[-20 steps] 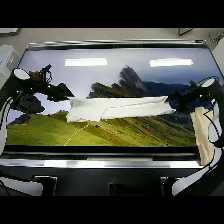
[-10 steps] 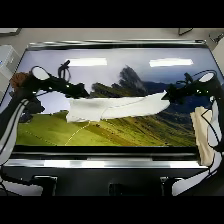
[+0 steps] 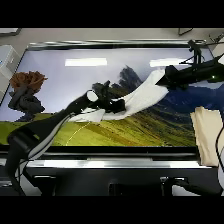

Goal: Fold the clothes and pants, and hang the long-sleeved shirts on hangers.

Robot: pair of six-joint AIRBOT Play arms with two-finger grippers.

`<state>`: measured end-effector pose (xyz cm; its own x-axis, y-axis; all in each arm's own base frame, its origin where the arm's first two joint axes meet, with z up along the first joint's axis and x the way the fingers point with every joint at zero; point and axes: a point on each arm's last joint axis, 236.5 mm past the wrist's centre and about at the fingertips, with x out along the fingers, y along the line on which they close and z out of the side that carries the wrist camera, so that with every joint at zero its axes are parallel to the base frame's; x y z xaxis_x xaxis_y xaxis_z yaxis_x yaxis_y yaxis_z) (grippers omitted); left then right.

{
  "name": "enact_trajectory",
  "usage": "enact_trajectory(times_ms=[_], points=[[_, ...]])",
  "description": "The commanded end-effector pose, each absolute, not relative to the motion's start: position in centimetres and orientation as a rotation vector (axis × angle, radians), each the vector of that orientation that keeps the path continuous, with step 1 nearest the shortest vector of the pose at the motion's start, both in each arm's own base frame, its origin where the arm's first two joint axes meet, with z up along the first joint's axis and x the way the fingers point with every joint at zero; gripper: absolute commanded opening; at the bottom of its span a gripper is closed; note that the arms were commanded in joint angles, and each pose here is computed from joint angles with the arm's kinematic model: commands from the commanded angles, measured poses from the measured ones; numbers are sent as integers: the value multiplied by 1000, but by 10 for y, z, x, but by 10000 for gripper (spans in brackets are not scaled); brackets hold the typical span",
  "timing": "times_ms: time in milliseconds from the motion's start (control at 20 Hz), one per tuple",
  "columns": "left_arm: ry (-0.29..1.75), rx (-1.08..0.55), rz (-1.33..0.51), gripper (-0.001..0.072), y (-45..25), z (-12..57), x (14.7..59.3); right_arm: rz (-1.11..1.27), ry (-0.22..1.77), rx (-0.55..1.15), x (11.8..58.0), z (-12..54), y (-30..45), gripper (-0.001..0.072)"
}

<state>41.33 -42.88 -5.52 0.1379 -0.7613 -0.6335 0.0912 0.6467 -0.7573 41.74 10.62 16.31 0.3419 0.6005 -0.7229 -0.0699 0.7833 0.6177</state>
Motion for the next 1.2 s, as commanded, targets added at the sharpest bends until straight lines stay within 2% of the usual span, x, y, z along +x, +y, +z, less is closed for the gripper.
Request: enact_trajectory(times_ms=[0, 150, 250, 350, 450, 600, 700, 850, 1000, 1050, 1100, 1150], points=[[1367, -953, -636, 27, -497, -69, 385, 526, 1085, 484, 382, 209, 143, 34], [1384, -1166, -624, 27, -548, -66, 357, 527, 1095, 434, 375, 207, 157, 34], [1321, -1208, -596, 27, -555, -65, 364, 469, 1110, 411, 380, 196, 154, 35], [1255, -1078, -684, 23, -539, -63, 379, 453, 1141, 410, 388, 181, 156, 35], [1243, -868, -750, 22, -498, -61, 397, 476, 1159, 418, 400, 166, 171, 35], [1210, -511, -686, 22, -382, -36, 441, 550, 1170, 411, 417, 136, 221, 35], [1131, -347, -603, 23, -294, 12, 468, 599, 1172, 437, 428, 111, 266, 35], [968, -309, -490, 24, -191, 111, 478, 646, 1229, 502, 434, 51, 337, 36], [769, -323, -434, 25, -139, 205, 460, 648, 1366, 612, 418, -21, 394, 39], [720, -319, -431, 25, -134, 227, 451, 645, 1405, 649, 412, -40, 407, 169], [679, -312, -435, 25, -131, 246, 442, 642, 1436, 700, 409, -50, 415, 558], [654, -304, -439, 25, -131, 258, 434, 649, 1450, 753, 409, -51, 420, 679]])
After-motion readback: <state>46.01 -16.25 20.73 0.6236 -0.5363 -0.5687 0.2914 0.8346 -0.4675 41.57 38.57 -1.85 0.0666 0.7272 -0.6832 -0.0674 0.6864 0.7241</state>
